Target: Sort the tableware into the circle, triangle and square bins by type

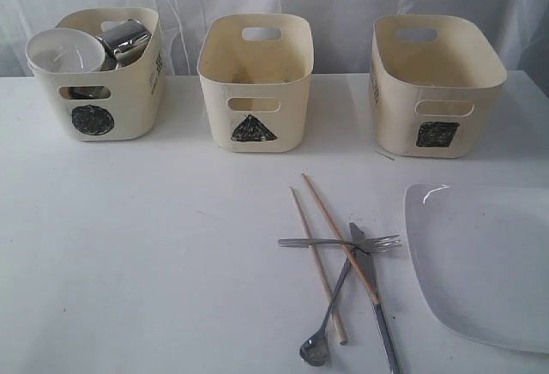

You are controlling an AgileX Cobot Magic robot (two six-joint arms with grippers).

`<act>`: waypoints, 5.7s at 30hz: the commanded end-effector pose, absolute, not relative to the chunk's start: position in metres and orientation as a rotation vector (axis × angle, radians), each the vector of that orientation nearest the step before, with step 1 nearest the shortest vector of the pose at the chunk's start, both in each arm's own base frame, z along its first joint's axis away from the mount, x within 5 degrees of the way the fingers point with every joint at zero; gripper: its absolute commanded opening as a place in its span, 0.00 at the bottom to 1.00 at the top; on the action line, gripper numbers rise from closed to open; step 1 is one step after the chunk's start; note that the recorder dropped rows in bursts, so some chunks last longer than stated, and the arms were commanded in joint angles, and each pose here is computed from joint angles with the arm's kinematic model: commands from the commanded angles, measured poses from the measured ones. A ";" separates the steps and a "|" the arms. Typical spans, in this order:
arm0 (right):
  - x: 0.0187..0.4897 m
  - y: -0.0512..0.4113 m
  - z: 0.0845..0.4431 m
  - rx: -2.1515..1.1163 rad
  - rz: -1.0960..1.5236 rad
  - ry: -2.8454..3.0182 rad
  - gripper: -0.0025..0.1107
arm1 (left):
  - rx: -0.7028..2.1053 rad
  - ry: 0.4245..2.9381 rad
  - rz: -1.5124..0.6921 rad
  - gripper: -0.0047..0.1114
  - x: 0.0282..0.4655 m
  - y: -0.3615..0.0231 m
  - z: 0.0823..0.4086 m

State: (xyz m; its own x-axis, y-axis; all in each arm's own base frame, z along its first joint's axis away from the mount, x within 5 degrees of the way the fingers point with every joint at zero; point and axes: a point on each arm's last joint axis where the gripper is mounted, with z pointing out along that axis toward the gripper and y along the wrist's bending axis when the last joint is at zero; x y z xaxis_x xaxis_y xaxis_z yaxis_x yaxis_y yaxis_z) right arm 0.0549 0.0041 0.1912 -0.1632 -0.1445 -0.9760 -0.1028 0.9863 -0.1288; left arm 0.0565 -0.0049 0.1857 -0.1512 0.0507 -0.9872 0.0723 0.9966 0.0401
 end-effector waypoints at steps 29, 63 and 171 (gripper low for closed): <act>0.027 0.005 0.304 0.201 0.460 1.314 0.02 | 0.089 1.726 -0.033 0.06 0.056 -0.005 0.184; 0.322 0.142 0.234 -1.474 -0.103 2.520 0.53 | 0.089 1.724 -0.033 0.06 0.056 -0.005 0.184; 0.402 0.126 0.298 0.161 0.523 1.957 0.02 | 0.089 1.724 -0.033 0.06 0.056 -0.005 0.184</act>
